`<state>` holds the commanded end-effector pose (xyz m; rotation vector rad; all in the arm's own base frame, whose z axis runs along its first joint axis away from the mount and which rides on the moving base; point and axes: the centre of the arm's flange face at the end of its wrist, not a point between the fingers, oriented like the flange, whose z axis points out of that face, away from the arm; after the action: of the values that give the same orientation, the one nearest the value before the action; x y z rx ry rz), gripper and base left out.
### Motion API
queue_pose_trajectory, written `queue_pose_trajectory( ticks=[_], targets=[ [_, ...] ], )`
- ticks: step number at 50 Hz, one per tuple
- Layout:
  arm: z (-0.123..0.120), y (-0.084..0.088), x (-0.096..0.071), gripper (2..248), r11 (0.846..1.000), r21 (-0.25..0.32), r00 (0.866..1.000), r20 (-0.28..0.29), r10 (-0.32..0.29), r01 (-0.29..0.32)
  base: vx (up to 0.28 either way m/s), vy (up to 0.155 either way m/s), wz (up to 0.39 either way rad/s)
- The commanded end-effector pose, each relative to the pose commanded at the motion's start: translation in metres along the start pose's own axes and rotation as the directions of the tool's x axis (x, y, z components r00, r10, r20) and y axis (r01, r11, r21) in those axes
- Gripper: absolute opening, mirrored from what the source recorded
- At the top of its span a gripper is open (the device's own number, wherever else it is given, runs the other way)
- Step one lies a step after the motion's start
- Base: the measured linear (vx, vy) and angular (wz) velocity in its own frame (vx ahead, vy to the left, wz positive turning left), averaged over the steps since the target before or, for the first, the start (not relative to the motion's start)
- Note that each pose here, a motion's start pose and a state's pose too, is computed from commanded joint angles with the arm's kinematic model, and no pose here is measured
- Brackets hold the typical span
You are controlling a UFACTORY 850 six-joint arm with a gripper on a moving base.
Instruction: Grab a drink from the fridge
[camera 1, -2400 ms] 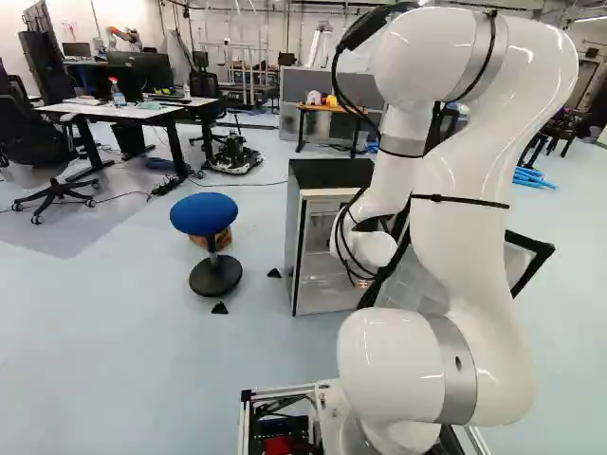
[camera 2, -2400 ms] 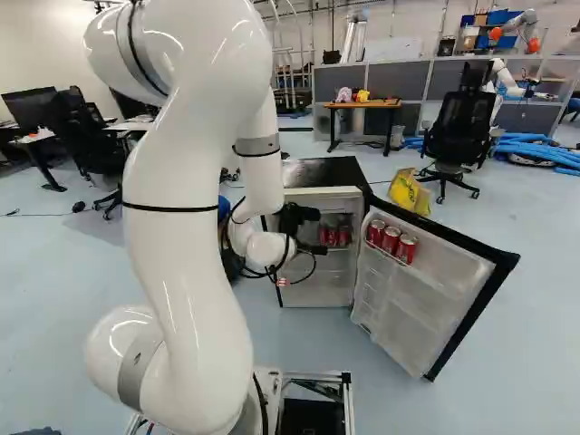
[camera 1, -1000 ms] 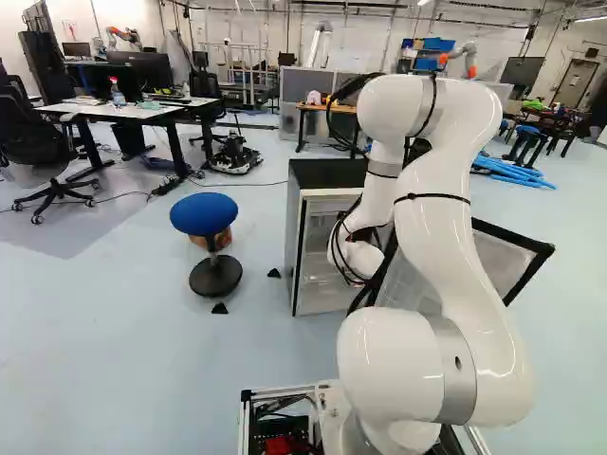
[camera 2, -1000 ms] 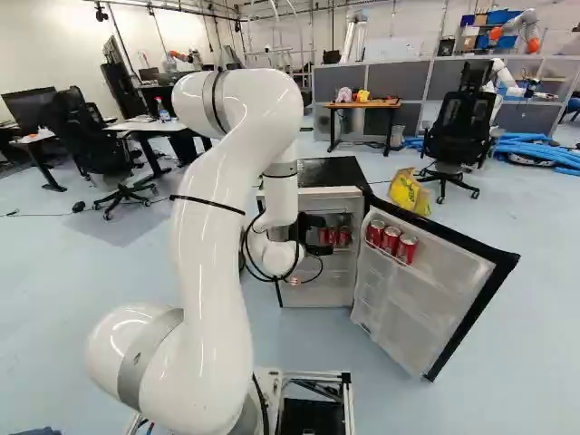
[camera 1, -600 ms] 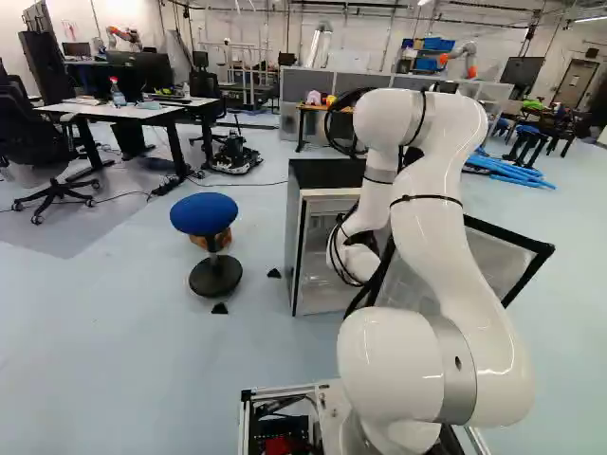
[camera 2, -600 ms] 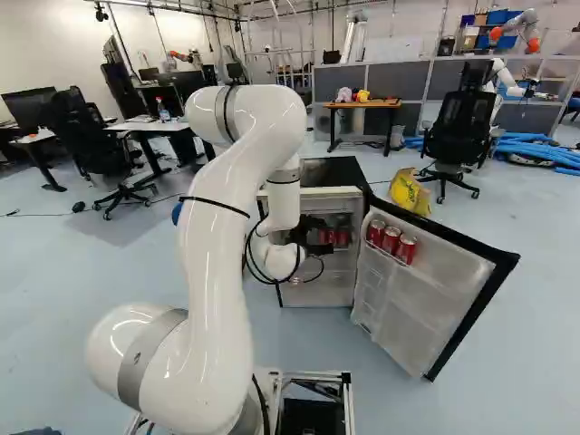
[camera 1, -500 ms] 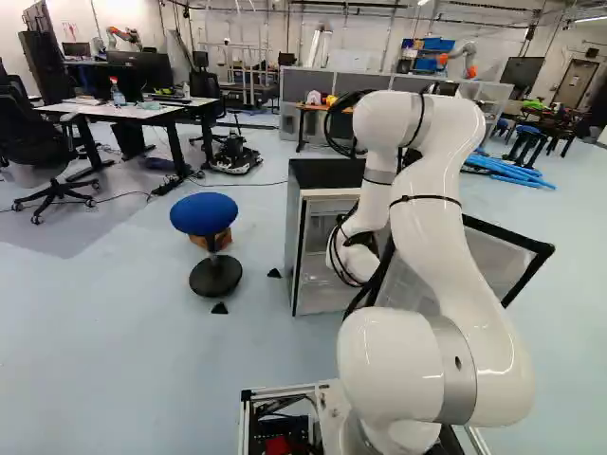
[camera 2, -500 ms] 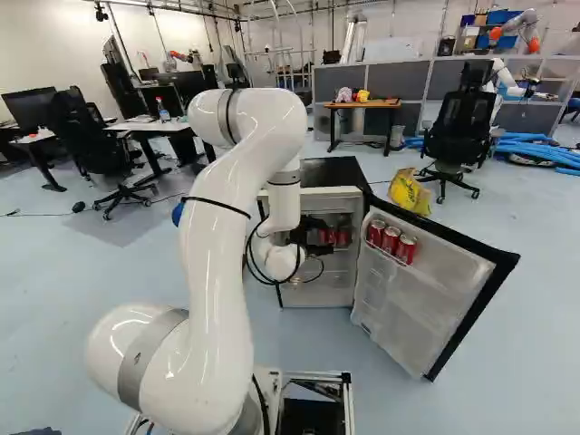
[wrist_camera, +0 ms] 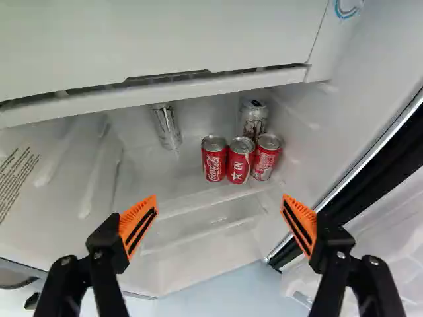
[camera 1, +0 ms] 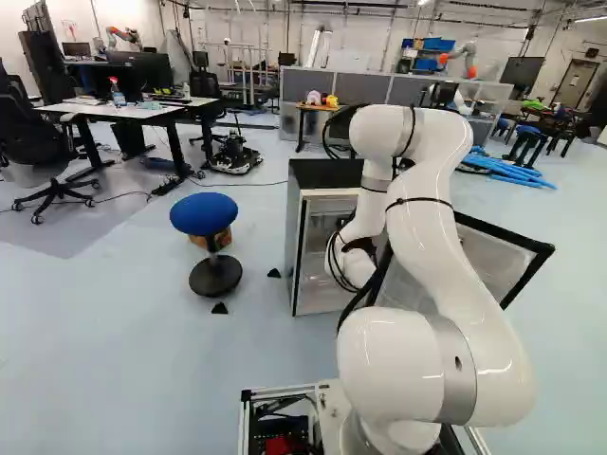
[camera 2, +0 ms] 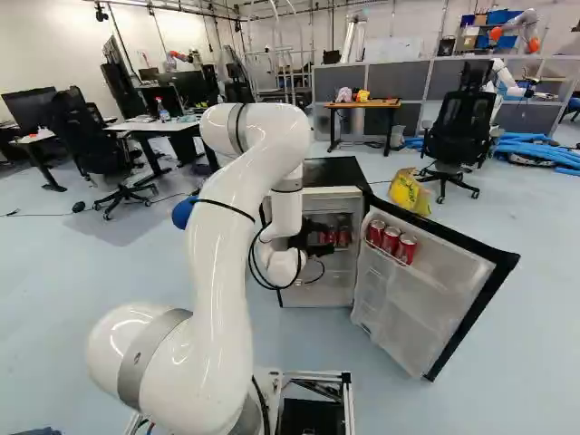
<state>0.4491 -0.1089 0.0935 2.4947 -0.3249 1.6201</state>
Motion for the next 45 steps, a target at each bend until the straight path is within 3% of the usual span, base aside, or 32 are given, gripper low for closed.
queue_pose_trajectory(
  ticks=[45],
  targets=[
    [0.025, 0.0, -0.036, 247, 1.0, 0.0, 0.993, -0.119, -0.002, 0.002, 0.0, 0.0, 0.0]
  ],
)
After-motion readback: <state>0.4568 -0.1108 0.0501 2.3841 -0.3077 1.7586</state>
